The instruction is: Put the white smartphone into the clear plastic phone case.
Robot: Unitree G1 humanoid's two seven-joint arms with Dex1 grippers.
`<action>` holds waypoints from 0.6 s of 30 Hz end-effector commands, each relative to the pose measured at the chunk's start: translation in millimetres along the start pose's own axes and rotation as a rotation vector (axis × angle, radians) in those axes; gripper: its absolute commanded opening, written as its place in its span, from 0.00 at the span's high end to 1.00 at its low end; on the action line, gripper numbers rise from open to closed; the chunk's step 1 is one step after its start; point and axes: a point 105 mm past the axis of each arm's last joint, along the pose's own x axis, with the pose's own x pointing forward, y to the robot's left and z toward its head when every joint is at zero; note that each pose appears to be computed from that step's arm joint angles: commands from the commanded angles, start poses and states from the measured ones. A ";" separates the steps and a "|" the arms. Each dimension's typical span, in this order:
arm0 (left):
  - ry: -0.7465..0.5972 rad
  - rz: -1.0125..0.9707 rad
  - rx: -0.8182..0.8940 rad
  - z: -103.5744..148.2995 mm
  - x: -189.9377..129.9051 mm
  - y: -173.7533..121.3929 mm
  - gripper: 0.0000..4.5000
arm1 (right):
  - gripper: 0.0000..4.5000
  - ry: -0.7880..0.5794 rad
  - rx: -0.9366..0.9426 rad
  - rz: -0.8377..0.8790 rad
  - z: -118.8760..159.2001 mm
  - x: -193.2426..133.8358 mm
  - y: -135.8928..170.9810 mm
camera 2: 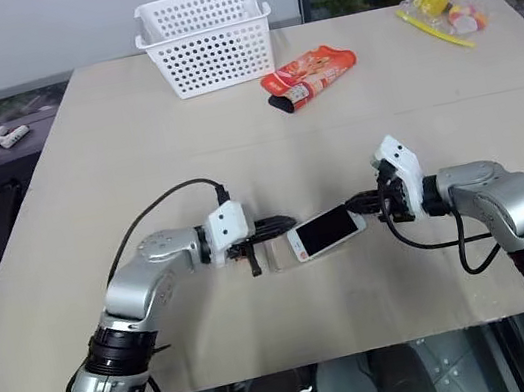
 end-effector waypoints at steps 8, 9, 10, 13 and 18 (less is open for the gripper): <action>0.125 0.017 0.003 -29.3 9.1 10.4 1.00 | 0.98 -0.070 -0.016 -0.096 19.6 -20.4 -17.4; 0.142 0.018 0.014 -32.6 9.2 11.4 1.00 | 0.98 -0.073 -0.015 -0.102 20.1 -21.6 -18.8; 0.151 0.014 0.019 -34.7 9.4 11.4 1.00 | 0.98 -0.075 -0.012 -0.109 20.3 -22.9 -20.3; 0.143 0.004 0.019 -33.8 10.0 10.2 1.00 | 0.98 -0.065 -0.005 -0.125 18.0 -27.0 -24.4; 0.126 -0.007 0.058 -27.5 11.5 10.1 1.00 | 0.98 -0.044 -0.004 -0.128 13.7 -28.9 -26.3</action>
